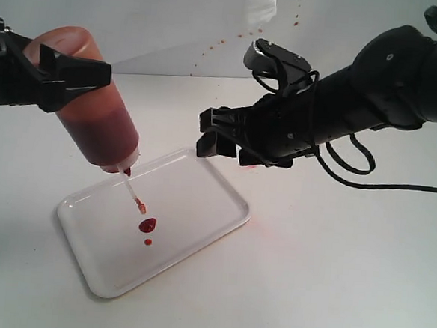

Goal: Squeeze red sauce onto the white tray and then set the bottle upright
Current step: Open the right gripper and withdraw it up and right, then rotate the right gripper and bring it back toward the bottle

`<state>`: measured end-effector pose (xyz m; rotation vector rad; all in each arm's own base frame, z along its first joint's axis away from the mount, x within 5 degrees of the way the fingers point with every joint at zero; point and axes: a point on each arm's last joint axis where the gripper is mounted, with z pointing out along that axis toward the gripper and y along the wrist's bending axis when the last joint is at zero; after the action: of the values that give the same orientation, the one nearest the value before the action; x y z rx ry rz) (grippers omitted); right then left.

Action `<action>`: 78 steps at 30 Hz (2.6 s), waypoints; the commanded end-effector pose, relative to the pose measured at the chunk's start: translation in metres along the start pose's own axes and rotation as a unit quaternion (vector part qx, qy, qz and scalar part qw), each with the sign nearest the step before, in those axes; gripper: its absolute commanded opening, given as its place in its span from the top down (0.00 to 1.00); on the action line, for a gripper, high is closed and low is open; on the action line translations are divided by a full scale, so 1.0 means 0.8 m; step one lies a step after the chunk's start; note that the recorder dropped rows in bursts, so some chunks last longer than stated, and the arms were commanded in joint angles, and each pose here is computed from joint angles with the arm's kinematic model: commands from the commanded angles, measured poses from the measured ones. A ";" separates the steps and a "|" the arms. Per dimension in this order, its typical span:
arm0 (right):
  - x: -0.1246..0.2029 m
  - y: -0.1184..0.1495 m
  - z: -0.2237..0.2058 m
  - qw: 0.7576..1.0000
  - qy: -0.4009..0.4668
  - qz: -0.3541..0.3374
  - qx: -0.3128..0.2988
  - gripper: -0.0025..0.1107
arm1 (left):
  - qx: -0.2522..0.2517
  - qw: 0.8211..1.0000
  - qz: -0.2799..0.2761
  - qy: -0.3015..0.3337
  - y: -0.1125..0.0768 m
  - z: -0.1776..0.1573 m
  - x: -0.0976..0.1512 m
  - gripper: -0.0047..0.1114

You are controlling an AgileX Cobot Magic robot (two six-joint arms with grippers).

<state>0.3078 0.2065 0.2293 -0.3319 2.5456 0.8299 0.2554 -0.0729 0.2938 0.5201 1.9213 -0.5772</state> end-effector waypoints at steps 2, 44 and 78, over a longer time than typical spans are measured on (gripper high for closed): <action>-0.004 0.003 -0.004 0.995 -0.021 -0.101 -0.003 0.40 | 0.006 1.000 0.003 -0.018 -0.006 -0.005 -0.011 0.96; -0.006 0.000 -0.014 0.880 -0.310 -0.346 0.095 0.83 | 0.004 1.000 0.002 -0.018 -0.006 -0.005 -0.011 0.96; 0.087 0.020 -0.015 0.786 -0.127 0.439 -0.416 0.23 | 0.049 0.992 0.051 -0.108 -0.017 -0.008 -0.030 0.96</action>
<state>0.2410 0.2032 0.2066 0.7347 1.9093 2.0525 0.2552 -0.0762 0.3000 0.6460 1.7971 -0.5302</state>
